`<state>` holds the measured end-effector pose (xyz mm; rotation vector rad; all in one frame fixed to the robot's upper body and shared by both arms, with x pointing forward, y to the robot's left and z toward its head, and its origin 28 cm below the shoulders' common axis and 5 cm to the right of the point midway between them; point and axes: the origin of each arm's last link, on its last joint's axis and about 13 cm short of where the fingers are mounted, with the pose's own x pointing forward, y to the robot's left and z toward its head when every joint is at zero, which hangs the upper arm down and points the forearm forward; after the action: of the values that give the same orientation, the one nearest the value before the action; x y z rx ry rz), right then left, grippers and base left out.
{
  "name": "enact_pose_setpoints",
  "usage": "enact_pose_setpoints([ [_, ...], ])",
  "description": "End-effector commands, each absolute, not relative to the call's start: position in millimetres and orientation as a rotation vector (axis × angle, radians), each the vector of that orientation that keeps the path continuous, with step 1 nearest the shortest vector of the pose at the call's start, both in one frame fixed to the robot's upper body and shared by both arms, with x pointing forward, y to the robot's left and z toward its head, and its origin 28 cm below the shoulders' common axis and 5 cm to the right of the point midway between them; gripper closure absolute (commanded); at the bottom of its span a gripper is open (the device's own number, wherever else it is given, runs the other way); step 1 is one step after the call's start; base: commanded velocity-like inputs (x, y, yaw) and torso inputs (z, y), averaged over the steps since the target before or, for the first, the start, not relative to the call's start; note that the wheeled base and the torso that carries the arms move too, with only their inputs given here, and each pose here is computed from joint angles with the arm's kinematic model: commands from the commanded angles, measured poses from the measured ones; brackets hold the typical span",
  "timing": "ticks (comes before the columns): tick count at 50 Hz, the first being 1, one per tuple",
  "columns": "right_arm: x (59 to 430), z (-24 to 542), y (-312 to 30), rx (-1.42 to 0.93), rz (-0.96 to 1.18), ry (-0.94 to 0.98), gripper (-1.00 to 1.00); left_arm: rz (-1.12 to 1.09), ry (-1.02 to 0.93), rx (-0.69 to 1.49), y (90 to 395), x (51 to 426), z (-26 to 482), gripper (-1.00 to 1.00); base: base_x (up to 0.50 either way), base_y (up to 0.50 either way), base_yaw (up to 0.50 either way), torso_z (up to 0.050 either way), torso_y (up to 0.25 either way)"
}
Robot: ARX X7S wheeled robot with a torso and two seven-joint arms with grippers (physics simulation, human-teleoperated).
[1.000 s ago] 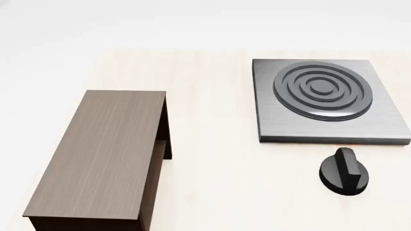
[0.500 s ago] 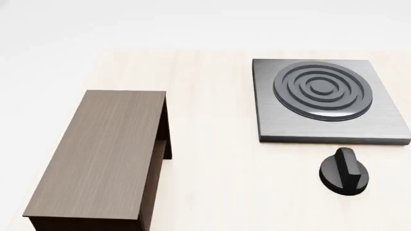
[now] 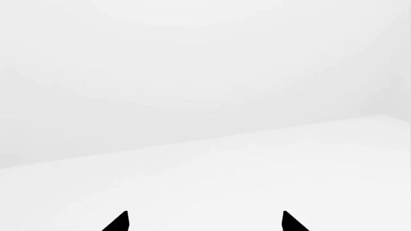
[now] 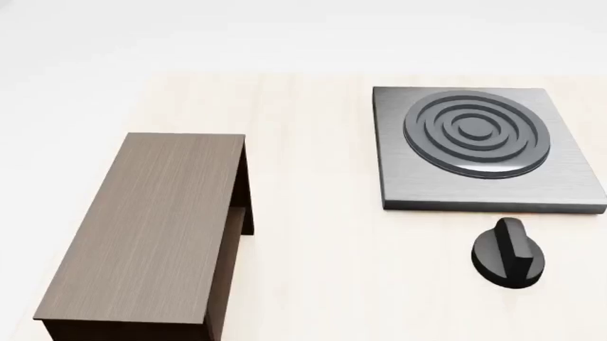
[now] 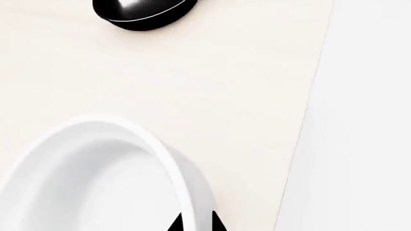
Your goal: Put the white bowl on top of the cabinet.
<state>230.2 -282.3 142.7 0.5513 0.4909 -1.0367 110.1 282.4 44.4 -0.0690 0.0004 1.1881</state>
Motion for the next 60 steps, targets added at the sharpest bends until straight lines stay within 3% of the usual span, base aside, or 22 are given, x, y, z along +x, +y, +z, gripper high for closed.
enact_pose_setpoints([
  [1,233.2,160.0,-277.4,0.534,-0.995,0.441,1.0,1.217,-0.009,-0.116,285.3,110.1,46.2,-1.0,0.0,0.0,0.0,0.0,0.0],
  [60,218.9,279.9,-261.5,0.593,-0.811,0.118,1.0,1.216,-0.011,-0.134,285.8,109.2,45.4,-1.0,0.0,0.0,0.0,0.0,0.001],
])
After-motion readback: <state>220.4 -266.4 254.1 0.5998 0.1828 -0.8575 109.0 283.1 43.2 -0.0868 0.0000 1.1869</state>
